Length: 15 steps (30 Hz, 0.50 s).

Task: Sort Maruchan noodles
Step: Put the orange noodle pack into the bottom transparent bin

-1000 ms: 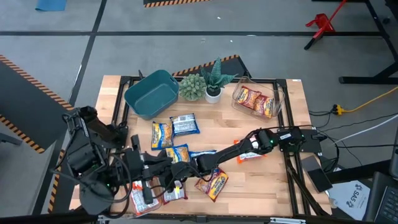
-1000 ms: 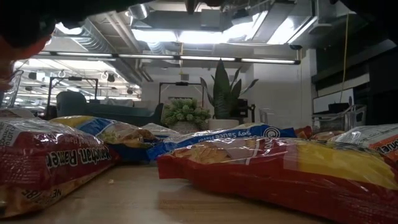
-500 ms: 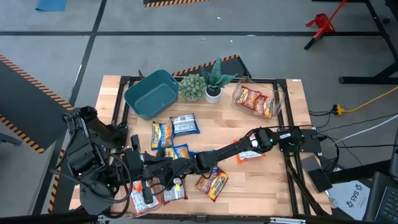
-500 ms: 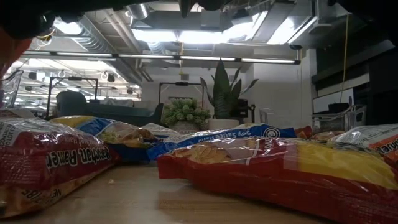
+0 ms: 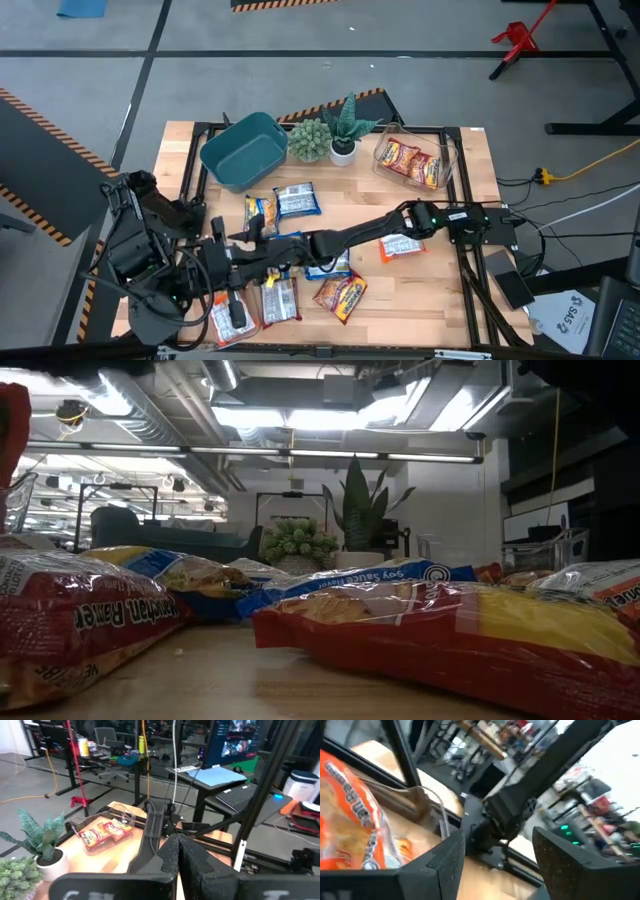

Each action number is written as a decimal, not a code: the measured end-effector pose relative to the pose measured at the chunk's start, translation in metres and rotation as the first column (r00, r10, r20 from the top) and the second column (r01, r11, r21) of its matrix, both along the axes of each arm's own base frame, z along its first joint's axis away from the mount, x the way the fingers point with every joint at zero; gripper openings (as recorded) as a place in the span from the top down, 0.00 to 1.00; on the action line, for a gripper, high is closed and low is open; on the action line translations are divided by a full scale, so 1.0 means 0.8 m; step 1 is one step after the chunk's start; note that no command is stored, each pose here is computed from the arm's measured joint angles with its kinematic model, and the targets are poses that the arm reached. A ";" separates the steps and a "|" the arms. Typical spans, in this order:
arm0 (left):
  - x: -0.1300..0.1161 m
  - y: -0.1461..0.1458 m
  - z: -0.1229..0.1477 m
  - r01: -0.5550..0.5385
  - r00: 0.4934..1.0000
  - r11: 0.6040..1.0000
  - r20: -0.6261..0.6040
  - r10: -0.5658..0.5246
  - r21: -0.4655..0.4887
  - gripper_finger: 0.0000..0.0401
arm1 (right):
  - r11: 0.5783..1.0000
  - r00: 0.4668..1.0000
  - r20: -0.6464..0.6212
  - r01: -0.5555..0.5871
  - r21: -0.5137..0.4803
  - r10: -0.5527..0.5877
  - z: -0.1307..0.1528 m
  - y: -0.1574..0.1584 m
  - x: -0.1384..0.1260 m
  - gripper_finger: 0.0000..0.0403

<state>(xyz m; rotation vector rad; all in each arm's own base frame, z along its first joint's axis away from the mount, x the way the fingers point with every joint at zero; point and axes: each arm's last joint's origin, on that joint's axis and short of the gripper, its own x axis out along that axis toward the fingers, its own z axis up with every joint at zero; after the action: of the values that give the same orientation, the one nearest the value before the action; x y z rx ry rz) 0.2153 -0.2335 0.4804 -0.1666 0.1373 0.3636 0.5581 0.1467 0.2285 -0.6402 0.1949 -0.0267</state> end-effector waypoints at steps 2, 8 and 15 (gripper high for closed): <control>-0.002 -0.002 -0.001 0.015 1.000 1.000 -0.008 -0.015 0.001 1.00 | 0.994 0.993 -0.065 -0.101 0.030 0.102 0.014 0.009 -0.004 0.46; -0.013 -0.009 -0.006 0.038 0.999 0.999 -0.021 -0.038 -0.011 1.00 | 0.911 0.893 -0.217 -0.350 0.218 0.395 0.025 0.035 -0.019 0.46; -0.020 -0.013 -0.007 0.053 0.998 0.998 -0.020 -0.054 -0.027 1.00 | 0.937 0.901 -0.280 -0.280 0.207 0.331 -0.030 0.035 -0.008 0.46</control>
<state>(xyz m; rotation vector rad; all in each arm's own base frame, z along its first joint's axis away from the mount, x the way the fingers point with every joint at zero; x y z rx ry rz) 0.1995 -0.2441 0.4749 -0.1851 0.1667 0.3104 0.5518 0.1745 0.2045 -0.5027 0.3949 0.3952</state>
